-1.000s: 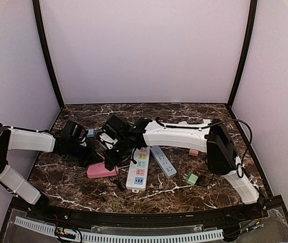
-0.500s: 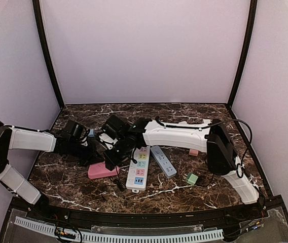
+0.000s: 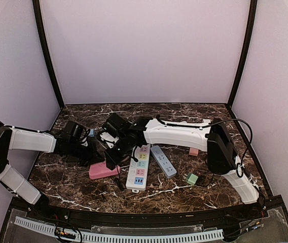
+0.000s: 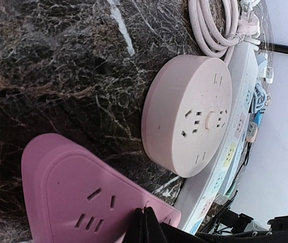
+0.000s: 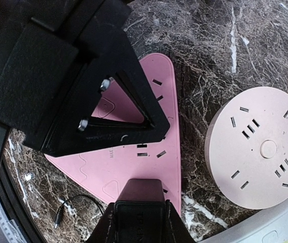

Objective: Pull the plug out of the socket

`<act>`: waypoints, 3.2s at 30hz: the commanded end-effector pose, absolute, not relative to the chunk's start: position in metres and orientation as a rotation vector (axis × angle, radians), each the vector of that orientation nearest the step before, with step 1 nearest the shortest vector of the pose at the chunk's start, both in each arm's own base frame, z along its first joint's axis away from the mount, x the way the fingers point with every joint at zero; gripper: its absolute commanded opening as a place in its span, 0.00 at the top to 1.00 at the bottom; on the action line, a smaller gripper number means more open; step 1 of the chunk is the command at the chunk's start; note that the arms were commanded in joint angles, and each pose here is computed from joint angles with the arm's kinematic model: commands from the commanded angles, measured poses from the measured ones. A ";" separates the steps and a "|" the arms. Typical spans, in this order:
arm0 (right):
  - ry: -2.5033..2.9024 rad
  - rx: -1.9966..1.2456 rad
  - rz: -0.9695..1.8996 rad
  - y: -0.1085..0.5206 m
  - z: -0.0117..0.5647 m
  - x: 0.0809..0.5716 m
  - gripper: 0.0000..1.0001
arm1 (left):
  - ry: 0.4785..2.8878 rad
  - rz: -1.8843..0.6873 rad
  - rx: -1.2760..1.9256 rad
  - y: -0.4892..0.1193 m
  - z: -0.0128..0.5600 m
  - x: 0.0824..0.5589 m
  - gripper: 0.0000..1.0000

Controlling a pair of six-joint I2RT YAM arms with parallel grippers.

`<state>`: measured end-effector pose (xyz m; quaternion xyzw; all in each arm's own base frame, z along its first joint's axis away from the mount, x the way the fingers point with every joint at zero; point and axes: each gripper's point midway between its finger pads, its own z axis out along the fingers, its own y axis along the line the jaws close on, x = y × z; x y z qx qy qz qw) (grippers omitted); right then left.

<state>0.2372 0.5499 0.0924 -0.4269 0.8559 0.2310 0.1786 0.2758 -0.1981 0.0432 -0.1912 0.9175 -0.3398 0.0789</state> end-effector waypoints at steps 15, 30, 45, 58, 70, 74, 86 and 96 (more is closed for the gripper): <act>2.325 -1.118 0.716 0.553 0.159 0.262 0.97 | 3.014 -0.654 -0.727 -0.155 -0.013 0.216 1.00; 2.221 -0.824 0.759 0.465 0.258 0.328 0.97 | 2.802 -0.799 -0.503 -0.181 0.092 0.279 1.00; 2.140 -0.354 0.635 0.304 0.292 0.461 0.98 | 2.722 -0.844 -0.421 -0.188 0.133 0.293 1.00; 2.118 -0.305 0.801 0.320 0.246 0.543 1.00 | 2.671 -0.876 -0.435 -0.186 0.149 0.291 1.00; 2.221 -0.174 0.981 0.303 0.171 0.591 0.98 | 2.639 -0.900 -0.469 -0.185 0.154 0.285 0.99; 2.277 -0.111 1.084 0.293 0.139 0.595 0.95 | 2.646 -0.898 -0.470 -0.186 0.150 0.285 0.99; 2.355 0.040 1.197 0.270 0.084 0.599 0.80 | 2.639 -0.909 -0.477 -0.189 0.149 0.285 0.98; 2.414 0.098 1.125 0.253 0.077 0.597 0.67 | 2.638 -0.922 -0.483 -0.193 0.147 0.287 0.98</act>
